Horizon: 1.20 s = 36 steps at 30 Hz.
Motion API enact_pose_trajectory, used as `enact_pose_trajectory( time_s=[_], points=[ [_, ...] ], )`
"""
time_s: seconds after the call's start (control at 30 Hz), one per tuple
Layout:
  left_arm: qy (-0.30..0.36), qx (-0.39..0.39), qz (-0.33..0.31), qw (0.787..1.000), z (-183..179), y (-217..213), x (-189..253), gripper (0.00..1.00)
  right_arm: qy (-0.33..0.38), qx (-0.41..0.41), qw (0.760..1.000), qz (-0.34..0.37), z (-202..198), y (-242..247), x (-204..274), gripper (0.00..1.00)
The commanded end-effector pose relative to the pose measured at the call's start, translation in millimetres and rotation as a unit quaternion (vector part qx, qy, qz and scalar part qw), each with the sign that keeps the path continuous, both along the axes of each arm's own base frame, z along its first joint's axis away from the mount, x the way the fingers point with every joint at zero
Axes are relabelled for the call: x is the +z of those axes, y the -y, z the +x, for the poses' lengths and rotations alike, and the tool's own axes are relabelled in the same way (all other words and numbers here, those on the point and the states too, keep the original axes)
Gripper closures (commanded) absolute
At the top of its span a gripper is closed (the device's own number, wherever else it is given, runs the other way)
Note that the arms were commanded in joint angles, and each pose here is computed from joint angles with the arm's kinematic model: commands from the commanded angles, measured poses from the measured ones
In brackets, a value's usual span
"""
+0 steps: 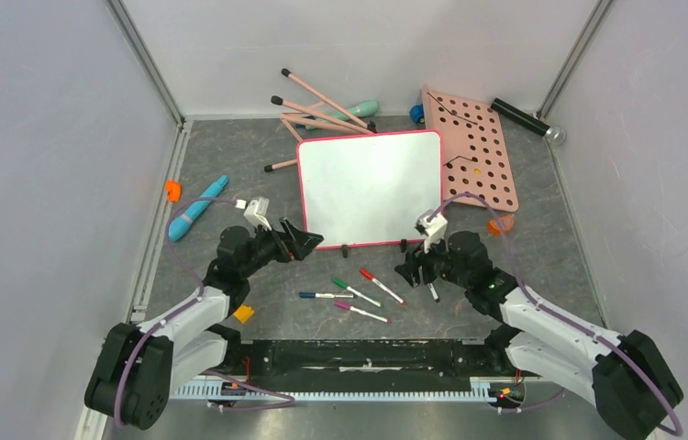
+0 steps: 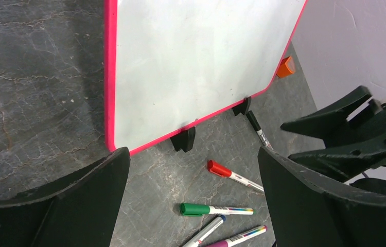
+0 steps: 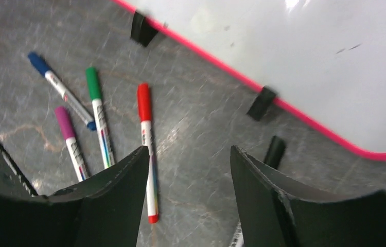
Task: Write a sentence on the whiteboard
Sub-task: Pick up the whiteboard marker at the center of the board.
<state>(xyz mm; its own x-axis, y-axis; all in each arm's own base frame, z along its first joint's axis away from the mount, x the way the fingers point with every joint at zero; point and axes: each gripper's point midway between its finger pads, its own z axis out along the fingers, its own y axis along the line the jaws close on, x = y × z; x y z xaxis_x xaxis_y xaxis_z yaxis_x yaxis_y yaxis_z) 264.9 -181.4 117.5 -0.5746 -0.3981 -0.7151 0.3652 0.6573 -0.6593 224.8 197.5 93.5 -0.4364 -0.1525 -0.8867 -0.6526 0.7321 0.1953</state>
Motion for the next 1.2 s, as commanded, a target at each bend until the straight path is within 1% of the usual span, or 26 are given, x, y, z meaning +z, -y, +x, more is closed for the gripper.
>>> enact_pose_trajectory(
  time_s=[0.0, 0.2, 0.37, 0.43, 0.53, 0.6, 0.73, 0.8, 0.87, 0.9, 1.0, 1.1, 1.17],
  points=[
    [0.034, -0.014, -0.019, 0.999, -2.8, 5.1, 16.6, 0.0, -0.008, 0.049, 0.997, -0.054, -14.5, -15.8, -9.8, 0.4],
    [0.033, -0.003, -0.016, 0.999, -1.5, 2.1, 16.2, 0.0, -0.002, 0.114, 0.986, -0.119, -48.1, -44.9, -12.9, 0.41],
    [0.027, -0.006, -0.017, 0.999, -1.2, 3.5, 14.9, 0.0, 0.004, 0.119, 0.978, -0.172, -62.1, -50.2, -16.8, 0.43],
    [0.027, -0.005, -0.018, 0.999, -1.2, 3.5, 15.4, 0.0, 0.0, 0.107, 0.978, -0.18, -64.2, -52.4, -16.4, 0.43],
    [0.036, -0.003, -0.019, 0.999, -2.2, 2.4, 18.6, 0.0, -0.001, 0.113, 0.977, -0.181, -70.7, -63.7, -15.8, 0.44],
    [0.042, 0.0, -0.019, 0.999, -2.7, 1.0, 20.5, 0.0, 0.001, 0.11, 0.976, -0.185, -69.7, -72.1, -13.6, 0.47],
    [0.045, 0.012, -0.015, 0.999, -2.4, -3.3, 21.4, 0.0, 0.012, 0.135, 0.971, -0.195, -70.8, -103.1, -6.5, 0.48],
    [0.049, 0.022, -0.013, 0.998, -1.8, -6.6, 22.8, 0.0, 0.011, 0.144, 0.969, -0.202, -67.8, -118.3, -6.1, 0.53],
    [0.049, 0.039, -0.007, 0.998, -0.6, -12.1, 21.8, 0.0, 0.007, 0.152, 0.966, -0.209, -64.9, -131.2, -8.3, 0.59],
    [0.049, 0.048, -0.005, 0.998, -0.1, -15.0, 22.2, 0.0, 0.006, 0.155, 0.965, -0.213, -63.0, -136.9, -9.7, 0.6],
    [0.041, 0.091, 0.011, 0.995, 4.0, -29.4, 17.5, 0.0, 0.001, 0.168, 0.961, -0.219, -61.6, -152.2, -13.7, 0.61],
    [0.006, 0.181, 0.035, 0.983, 11.4, -59.2, 5.5, 0.0, -0.003, 0.18, 0.956, -0.232, -61.7, -160.9, -21.1, 0.6],
    [-0.002, 0.21, 0.05, 0.976, 11.9, -71.0, 4.1, 0.0, -0.006, 0.186, 0.953, -0.24, -61.7, -165.6, -24.5, 0.6]
  ],
)
